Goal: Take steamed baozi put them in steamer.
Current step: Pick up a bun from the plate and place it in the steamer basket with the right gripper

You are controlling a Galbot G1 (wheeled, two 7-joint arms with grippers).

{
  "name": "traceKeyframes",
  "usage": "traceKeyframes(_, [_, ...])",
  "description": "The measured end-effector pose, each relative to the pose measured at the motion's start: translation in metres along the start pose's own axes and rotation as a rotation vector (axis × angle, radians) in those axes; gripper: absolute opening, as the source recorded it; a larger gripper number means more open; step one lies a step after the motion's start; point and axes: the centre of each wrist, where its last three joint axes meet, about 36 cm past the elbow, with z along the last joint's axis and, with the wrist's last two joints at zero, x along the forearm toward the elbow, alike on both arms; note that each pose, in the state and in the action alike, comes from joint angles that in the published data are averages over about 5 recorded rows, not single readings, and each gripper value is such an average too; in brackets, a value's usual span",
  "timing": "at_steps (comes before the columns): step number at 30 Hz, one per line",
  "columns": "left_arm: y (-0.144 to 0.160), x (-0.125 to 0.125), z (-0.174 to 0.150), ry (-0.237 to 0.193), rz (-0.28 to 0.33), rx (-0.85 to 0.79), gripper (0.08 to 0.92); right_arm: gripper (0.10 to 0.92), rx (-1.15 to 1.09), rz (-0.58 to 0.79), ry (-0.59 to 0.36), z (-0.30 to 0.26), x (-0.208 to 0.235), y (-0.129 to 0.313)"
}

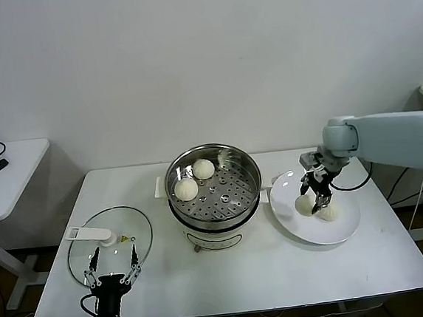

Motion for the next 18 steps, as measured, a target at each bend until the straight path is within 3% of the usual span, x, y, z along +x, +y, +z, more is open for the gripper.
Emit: traceKeyframes(18, [0.001,0.002,0.0,0.008,0.008,-0.01,0.823,0.636,0.569,0.156,-0.055,-0.042,0.143,-0.041])
